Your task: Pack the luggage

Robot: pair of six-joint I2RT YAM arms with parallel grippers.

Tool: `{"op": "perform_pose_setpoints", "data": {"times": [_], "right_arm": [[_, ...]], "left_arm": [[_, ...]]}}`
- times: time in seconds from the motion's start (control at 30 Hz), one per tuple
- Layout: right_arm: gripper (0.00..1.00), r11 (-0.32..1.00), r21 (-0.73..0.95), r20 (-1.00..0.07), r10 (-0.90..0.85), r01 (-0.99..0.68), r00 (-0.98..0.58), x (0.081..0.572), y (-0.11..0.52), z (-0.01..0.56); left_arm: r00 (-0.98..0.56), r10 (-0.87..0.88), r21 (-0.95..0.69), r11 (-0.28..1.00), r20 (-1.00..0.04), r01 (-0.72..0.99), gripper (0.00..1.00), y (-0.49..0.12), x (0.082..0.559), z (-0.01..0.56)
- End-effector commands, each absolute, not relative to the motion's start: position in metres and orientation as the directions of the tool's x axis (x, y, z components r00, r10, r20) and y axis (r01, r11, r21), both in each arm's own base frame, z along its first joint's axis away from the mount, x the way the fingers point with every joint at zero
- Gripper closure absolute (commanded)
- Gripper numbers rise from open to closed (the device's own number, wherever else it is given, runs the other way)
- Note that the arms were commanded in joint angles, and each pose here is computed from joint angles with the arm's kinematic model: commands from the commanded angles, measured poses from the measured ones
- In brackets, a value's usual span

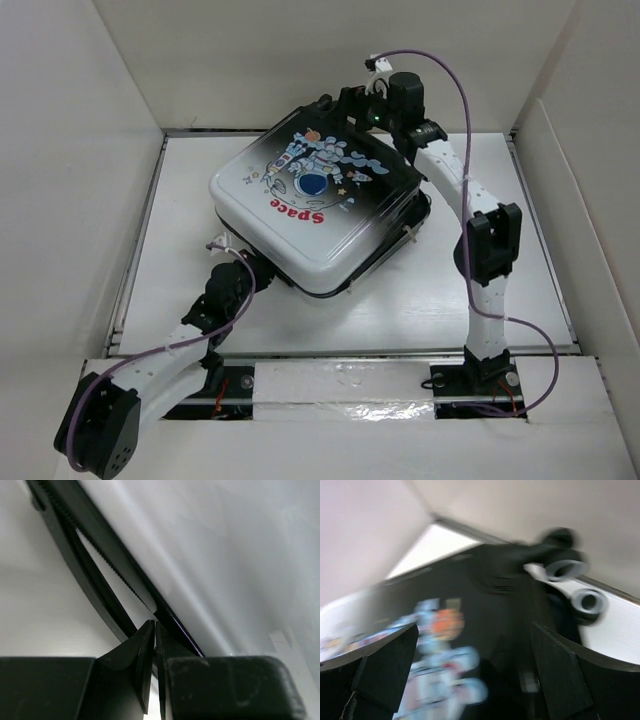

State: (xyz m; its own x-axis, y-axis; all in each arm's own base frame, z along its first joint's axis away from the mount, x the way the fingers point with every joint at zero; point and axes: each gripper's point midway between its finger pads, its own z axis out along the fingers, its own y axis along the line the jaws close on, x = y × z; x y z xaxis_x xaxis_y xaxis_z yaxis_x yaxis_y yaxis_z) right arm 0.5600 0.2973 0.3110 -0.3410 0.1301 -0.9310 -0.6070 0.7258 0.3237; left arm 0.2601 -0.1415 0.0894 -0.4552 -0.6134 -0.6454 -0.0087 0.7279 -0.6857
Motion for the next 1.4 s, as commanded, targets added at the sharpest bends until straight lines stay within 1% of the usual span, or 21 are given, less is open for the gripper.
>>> {"op": "perform_pose_setpoints", "data": {"times": [0.0, 0.07, 0.1, 0.13, 0.17, 0.2, 0.23, 0.27, 0.3, 0.33, 0.37, 0.43, 0.47, 0.67, 0.7, 0.77, 0.83, 0.87, 0.93, 1.1, 1.37], "right_arm": [[0.0, 0.737, 0.245, -0.967, 0.141, -0.629, -0.211, 0.532, 0.259, 0.381], [0.03, 0.762, 0.183, -0.983, 0.123, -0.621, -0.138, 0.518, 0.241, 0.398], [0.07, 0.764, 0.141, -0.989, 0.137, -0.63, -0.056, 0.489, 0.23, 0.436], [0.12, 0.77, 0.15, -0.989, 0.107, -0.62, -0.106, 0.478, 0.226, 0.401], [0.28, 0.776, 0.122, -0.992, 0.12, -0.618, -0.046, 0.466, 0.219, 0.409], [0.46, 0.77, 0.083, -0.989, 0.142, -0.633, 0.044, 0.424, 0.211, 0.442], [0.63, 0.771, 0.113, -0.993, 0.114, -0.627, -0.039, 0.409, 0.211, 0.387], [0.85, 0.768, 0.112, -0.989, 0.146, -0.63, 0.003, 0.389, 0.212, 0.389], [0.96, 0.765, 0.123, -0.987, 0.162, -0.633, 0.004, 0.369, 0.21, 0.38], [1.0, 0.751, 0.11, -0.976, 0.205, -0.652, 0.07, 0.329, 0.2, 0.398], [1.0, 0.719, 0.154, -0.977, 0.211, -0.678, 0.001, 0.307, 0.21, 0.35], [1.0, 0.695, 0.167, -0.965, 0.26, -0.7, 0.028, 0.263, 0.202, 0.343], [1.0, 0.695, 0.201, -0.972, 0.231, -0.691, -0.049, 0.253, 0.201, 0.3], [1.0, 0.745, 0.242, -0.97, 0.187, -0.622, -0.153, 0.204, 0.176, 0.229], [1.0, 0.758, 0.283, -0.959, 0.21, -0.588, -0.191, 0.202, 0.171, 0.212], [0.89, 0.829, 0.33, -0.941, 0.249, -0.452, -0.231, 0.208, 0.149, 0.187], [0.87, 0.833, 0.378, -0.922, 0.299, -0.405, -0.247, 0.206, 0.142, 0.173], [0.78, 0.822, 0.394, -0.916, 0.315, -0.41, -0.249, 0.205, 0.144, 0.171], [0.69, 0.822, 0.404, -0.909, 0.311, -0.401, -0.277, 0.205, 0.145, 0.16], [0.62, 0.775, 0.341, -0.931, 0.198, -0.532, -0.308, 0.202, 0.174, 0.153], [0.49, 0.824, 0.259, -0.938, 0.091, -0.503, -0.335, 0.217, 0.187, 0.138]], "left_arm": [[-0.493, -0.593, -0.733, 0.663, -0.637, 0.149, 0.93, -0.18, 0.26, 0.129], [-0.466, -0.609, -0.737, 0.658, -0.642, 0.154, 0.93, -0.182, 0.264, 0.14], [-0.461, -0.61, -0.736, 0.659, -0.644, 0.155, 0.93, -0.184, 0.264, 0.143], [-0.461, -0.611, -0.737, 0.657, -0.643, 0.158, 0.93, -0.186, 0.263, 0.145], [-0.456, -0.618, -0.742, 0.651, -0.641, 0.161, 0.93, -0.187, 0.264, 0.149], [-0.462, -0.617, -0.747, 0.642, -0.637, 0.173, 0.93, -0.191, 0.262, 0.152], [-0.477, -0.613, -0.754, 0.629, -0.63, 0.187, 0.93, -0.198, 0.258, 0.153], [-0.485, -0.607, -0.755, 0.625, -0.629, 0.197, 0.93, -0.204, 0.256, 0.155], [-0.486, -0.605, -0.753, 0.629, -0.631, 0.195, 0.93, -0.207, 0.255, 0.155], [-0.502, -0.581, -0.743, 0.634, -0.641, 0.215, 0.93, -0.217, 0.249, 0.155], [-0.503, -0.568, -0.731, 0.646, -0.652, 0.218, 0.93, -0.224, 0.25, 0.157], [-0.497, -0.544, -0.699, 0.688, -0.676, 0.198, 0.93, -0.226, 0.25, 0.152], [-0.503, -0.525, -0.686, 0.697, -0.686, 0.208, 0.93, -0.234, 0.249, 0.153], [-0.529, -0.51, -0.693, 0.682, -0.679, 0.232, 0.93, -0.254, 0.255, 0.156], [-0.524, -0.515, -0.695, 0.681, -0.678, 0.229, 0.93, -0.253, 0.256, 0.157], [-0.511, -0.526, -0.696, 0.682, -0.68, 0.225, 0.93, -0.25, 0.256, 0.162], [-0.497, -0.53, -0.69, 0.691, -0.687, 0.216, 0.92, -0.245, 0.257, 0.163], [-0.49, -0.533, -0.69, 0.688, -0.69, 0.223, 0.92, -0.243, 0.256, 0.168], [-0.493, -0.524, -0.683, 0.694, -0.695, 0.225, 0.91, -0.242, 0.254, 0.168], [-0.511, -0.501, -0.676, 0.696, -0.699, 0.242, 0.9, -0.244, 0.251, 0.168], [-0.521, -0.485, -0.669, 0.699, -0.702, 0.252, 0.9, -0.244, 0.246, 0.164]]}}
